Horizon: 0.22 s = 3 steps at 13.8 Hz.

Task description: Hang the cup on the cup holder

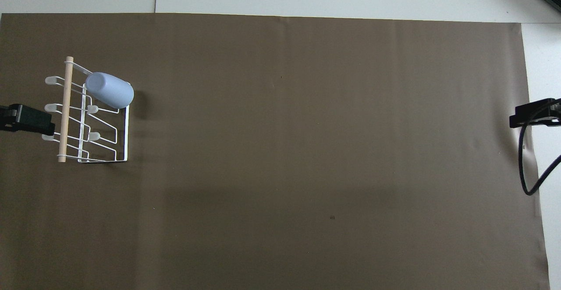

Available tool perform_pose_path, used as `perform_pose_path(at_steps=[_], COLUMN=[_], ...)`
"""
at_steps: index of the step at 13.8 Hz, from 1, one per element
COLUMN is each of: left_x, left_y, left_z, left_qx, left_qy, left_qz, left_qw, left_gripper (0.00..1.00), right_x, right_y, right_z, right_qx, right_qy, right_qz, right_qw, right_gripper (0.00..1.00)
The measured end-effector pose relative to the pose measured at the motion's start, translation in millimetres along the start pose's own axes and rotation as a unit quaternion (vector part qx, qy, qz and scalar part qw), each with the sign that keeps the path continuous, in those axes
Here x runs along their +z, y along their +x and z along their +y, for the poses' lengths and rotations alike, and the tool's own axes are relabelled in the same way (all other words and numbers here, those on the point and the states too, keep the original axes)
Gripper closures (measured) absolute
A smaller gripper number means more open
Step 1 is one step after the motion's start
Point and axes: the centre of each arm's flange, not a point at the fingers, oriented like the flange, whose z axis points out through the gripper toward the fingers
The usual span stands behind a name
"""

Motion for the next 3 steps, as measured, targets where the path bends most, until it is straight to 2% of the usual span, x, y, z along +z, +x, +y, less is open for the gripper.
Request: perform_pose_path(at_steps=[3], left_x=[0.2], left_y=[-0.2], left_z=[-0.3], left_qx=[0.0], left_qy=[0.0], left_qz=[-0.001], left_qw=[1.0], left_gripper=[0.0], right_x=[0.0], right_y=[0.0], right_z=[0.0], right_qx=[0.0], right_qy=[0.0], right_qz=[0.0], right_qw=[1.0], right_gripper=[0.0])
